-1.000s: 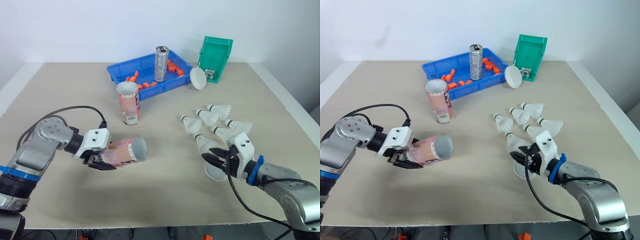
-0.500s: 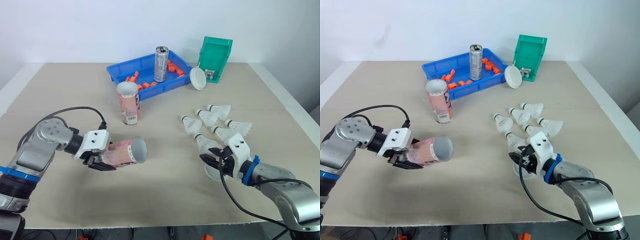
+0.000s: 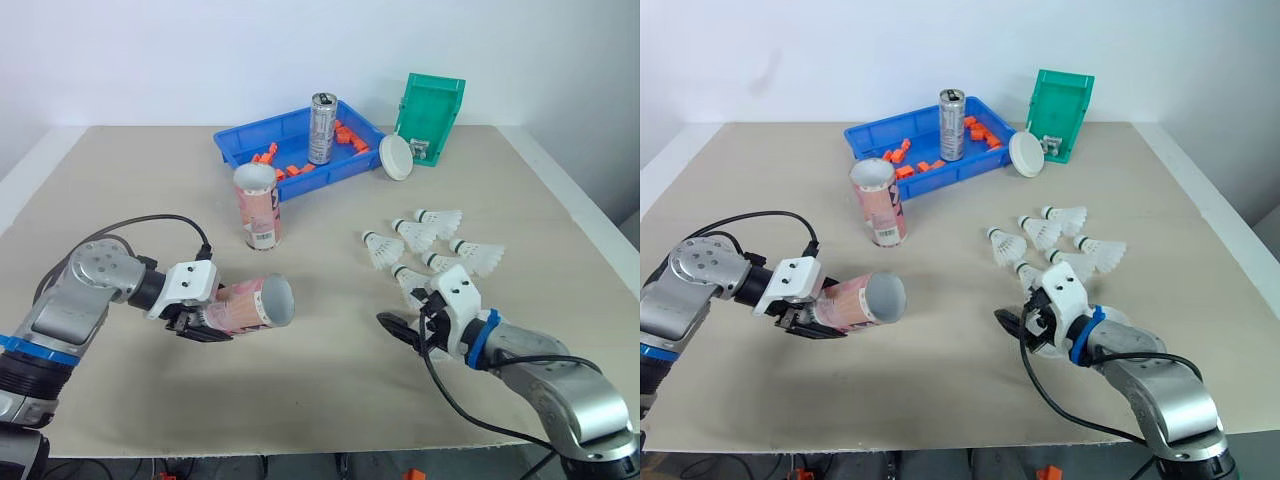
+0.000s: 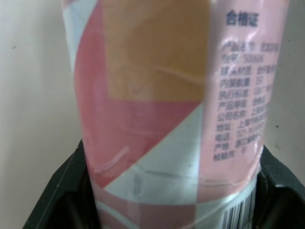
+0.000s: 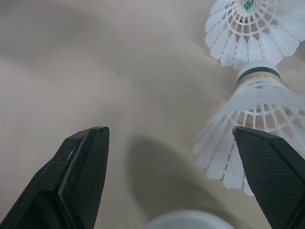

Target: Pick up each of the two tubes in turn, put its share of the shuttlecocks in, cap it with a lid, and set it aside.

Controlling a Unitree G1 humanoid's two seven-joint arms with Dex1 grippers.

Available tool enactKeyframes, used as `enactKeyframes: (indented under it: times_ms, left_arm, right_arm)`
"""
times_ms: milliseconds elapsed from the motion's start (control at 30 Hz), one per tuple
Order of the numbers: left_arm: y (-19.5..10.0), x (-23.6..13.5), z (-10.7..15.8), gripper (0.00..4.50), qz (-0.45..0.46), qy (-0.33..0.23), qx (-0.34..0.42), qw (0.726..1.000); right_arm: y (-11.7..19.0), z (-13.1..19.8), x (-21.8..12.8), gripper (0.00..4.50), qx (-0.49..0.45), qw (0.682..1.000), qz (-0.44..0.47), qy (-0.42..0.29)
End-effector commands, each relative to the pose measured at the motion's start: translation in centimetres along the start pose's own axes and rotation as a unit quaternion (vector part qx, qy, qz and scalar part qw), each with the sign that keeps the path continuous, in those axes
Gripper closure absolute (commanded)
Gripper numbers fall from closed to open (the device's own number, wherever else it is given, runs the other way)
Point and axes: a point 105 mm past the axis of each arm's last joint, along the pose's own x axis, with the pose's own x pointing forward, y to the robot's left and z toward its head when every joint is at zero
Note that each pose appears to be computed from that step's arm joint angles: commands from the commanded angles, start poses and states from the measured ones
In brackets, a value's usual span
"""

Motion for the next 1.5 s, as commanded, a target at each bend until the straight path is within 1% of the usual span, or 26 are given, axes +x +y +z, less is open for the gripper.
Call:
enactKeyframes:
  times_ms: [33,200,400,500,533,633,667,700,733,767,800,1000,1100,1167,1267,1333,1433,1500]
  left_arm:
    - [-0.5,0.4,-0.5,1.24,-0.009,0.002,-0.011,1.000]
    - [-0.5,0.4,-0.4,1.24,-0.009,0.001,-0.009,1.000]
    - [-0.4,0.5,0.0,1.24,-0.009,-0.001,-0.006,1.000]
    - [-0.3,0.5,0.2,1.24,-0.008,-0.001,-0.005,1.000]
    - [-0.3,0.5,0.2,1.24,-0.008,-0.001,-0.004,1.000]
    - [-0.3,0.5,0.4,1.24,-0.009,-0.002,-0.004,1.000]
    - [-0.3,0.5,0.4,1.24,-0.009,-0.002,-0.003,1.000]
    - [-0.3,0.5,0.4,1.24,-0.009,-0.002,-0.003,1.000]
    - [-0.3,0.5,0.5,1.24,-0.009,-0.002,-0.003,1.000]
    - [-0.3,0.5,0.5,1.24,-0.009,-0.002,-0.004,1.000]
    - [-0.3,0.5,0.5,1.24,-0.009,-0.002,-0.004,1.000]
    - [-0.3,0.5,0.5,1.24,-0.009,-0.002,-0.003,1.000]
    - [-0.2,0.5,0.7,1.24,-0.009,-0.002,-0.002,1.000]
    - [-0.2,0.4,0.9,1.24,-0.009,-0.002,-0.002,1.000]
    - [-0.1,0.4,1.1,1.24,-0.010,-0.002,-0.002,1.000]
    - [0.0,0.3,1.1,1.24,-0.010,-0.002,-0.003,1.000]
    - [0.3,0.2,1.1,1.24,-0.006,-0.004,-0.002,1.000]
    - [0.7,-0.1,1.2,1.24,0.002,-0.008,0.000,1.000]
  right_arm:
    - [-0.6,1.2,0.3,0.04,-0.021,0.999,-0.026,-0.018]
    - [-2.0,1.0,0.5,0.04,-0.031,0.997,-0.068,-0.008]
    - [-2.2,0.9,0.4,0.04,-0.036,0.997,-0.074,-0.007]
    - [-2.0,0.9,0.4,0.76,-0.035,0.997,-0.072,-0.009]
    - [-1.9,1.0,0.4,1.14,-0.035,0.997,-0.070,-0.012]
    - [-1.8,1.0,0.3,2.56,-0.034,0.997,-0.067,-0.014]
    - [-1.7,1.0,0.2,2.56,-0.034,0.997,-0.065,-0.013]
    - [-1.7,1.0,0.1,3.34,-0.034,0.997,-0.063,-0.013]
    - [-1.7,0.9,0.1,3.63,-0.034,0.997,-0.063,-0.013]
    - [-1.7,0.9,0.1,4.18,-0.034,0.997,-0.063,-0.012]
    - [-1.7,0.9,0.0,4.48,-0.034,0.997,-0.063,-0.012]
    - [-1.2,1.2,-0.5,4.48,-0.042,0.998,-0.040,-0.012]
    - [0.3,2.4,-1.1,4.48,-0.085,0.996,0.013,-0.040]
    - [0.4,3.4,-1.6,4.48,-0.117,0.991,0.035,-0.052]
    - [1.2,6.2,-2.8,4.48,-0.177,0.975,0.102,-0.085]
    - [1.7,8.0,-3.1,4.48,-0.224,0.959,0.140,-0.099]
    - [2.0,10.5,-2.3,4.48,-0.305,0.931,0.171,-0.106]
    - [2.4,11.7,-1.2,4.48,-0.366,0.905,0.193,-0.101]
